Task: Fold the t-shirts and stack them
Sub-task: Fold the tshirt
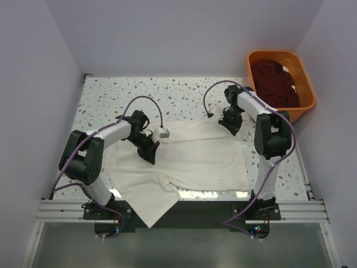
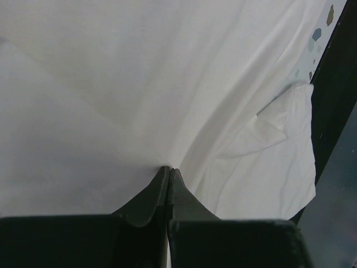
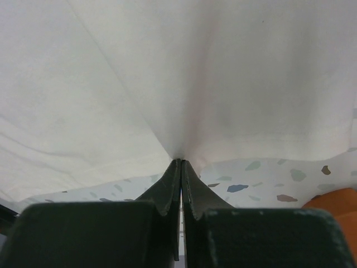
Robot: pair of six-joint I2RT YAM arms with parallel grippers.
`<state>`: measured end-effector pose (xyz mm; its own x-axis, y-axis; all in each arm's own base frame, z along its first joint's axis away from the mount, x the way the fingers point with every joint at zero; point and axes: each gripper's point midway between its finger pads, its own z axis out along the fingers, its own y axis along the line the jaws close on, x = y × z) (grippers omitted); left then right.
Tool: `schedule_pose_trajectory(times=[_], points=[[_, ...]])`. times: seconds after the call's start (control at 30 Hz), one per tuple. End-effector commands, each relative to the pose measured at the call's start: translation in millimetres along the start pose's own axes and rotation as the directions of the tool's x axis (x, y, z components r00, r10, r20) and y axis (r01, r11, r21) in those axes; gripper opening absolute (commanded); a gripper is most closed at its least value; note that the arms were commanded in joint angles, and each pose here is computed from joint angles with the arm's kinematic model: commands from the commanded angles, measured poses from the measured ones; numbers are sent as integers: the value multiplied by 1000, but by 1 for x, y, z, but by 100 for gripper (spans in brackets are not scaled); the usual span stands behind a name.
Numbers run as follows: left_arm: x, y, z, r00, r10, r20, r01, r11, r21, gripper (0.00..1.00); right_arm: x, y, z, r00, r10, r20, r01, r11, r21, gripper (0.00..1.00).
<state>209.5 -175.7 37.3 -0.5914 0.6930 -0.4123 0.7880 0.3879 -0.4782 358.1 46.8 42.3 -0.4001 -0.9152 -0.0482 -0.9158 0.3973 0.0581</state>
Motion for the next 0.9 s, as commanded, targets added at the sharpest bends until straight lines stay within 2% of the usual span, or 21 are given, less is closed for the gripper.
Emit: schedule_pose_trajectory(times=[0.0, 0.13, 0.17, 0.2, 0.23, 0.27, 0.37, 0.43, 0.47, 0.53, 0.57, 0.63, 0.67, 0.73, 0.77, 0.87], points=[[-14, -14, -4, 999, 49, 7, -50, 998, 34, 0, -3, -4, -16, 999, -36, 8, 36, 999, 25, 0], [-14, -19, -1, 999, 43, 0, -43, 998, 45, 0, 3, -1, -10, 999, -50, -14, 50, 999, 20, 0], [-11, -18, 0, 1000, 29, -10, -29, 999, 40, 3, 5, 2, -6, 998, -52, -23, 52, 999, 11, 0], [-10, -17, 1, 1000, 27, -15, -26, 999, 37, 13, 6, 3, -5, 998, -58, -28, 58, 998, 8, 0], [-10, -18, -1, 1000, 25, -17, -24, 999, 37, 34, 8, 4, -4, 998, -58, -31, 58, 998, 7, 0], [-13, -20, -4, 999, 39, -5, -39, 998, 42, 37, 8, 6, -6, 998, -59, -33, 59, 998, -3, 10], [-35, -14, -32, 993, 29, 112, -32, 999, 23, 43, 4, 9, -16, 999, -47, 3, 47, 999, -20, 31], [-41, 11, -65, 980, -33, 197, 38, 999, -18, 43, -6, 2, -30, 998, -13, 55, 14, 1000, -7, 35], [-50, 34, -96, 961, -38, 275, 62, 995, -77, 43, -17, -3, -43, 994, 17, 110, -17, 1000, -1, 38], [-56, 63, -128, 934, -54, 352, 110, 984, -142, 41, -29, -7, -53, 986, 48, 158, -48, 999, -1, 38], [-54, 88, -161, 900, -88, 427, 187, 963, -195, 40, -36, -13, -60, 980, 81, 184, -84, 996, 9, 38], [-50, 123, -186, 869, -113, 481, 260, 932, -252, 35, -48, -18, -63, 967, 117, 227, -123, 992, 9, 37], [-43, 146, -210, 849, -139, 511, 331, 893, -306, 33, -55, -27, -62, 956, 153, 250, -165, 986, 26, 35], [-30, 177, -218, 838, -185, 514, 395, 854, -337, 28, -59, -38, -59, 950, 182, 254, -201, 978, 53, 30], [-24, 192, -232, 834, -191, 518, 423, 824, -376, 27, -64, -45, -53, 945, 203, 255, -226, 972, 66, 28], [-8, 223, -235, 841, -225, 492, 464, 769, -440, 25, -70, -58, -47, 937, 234, 258, -268, 957, 106, 23]])
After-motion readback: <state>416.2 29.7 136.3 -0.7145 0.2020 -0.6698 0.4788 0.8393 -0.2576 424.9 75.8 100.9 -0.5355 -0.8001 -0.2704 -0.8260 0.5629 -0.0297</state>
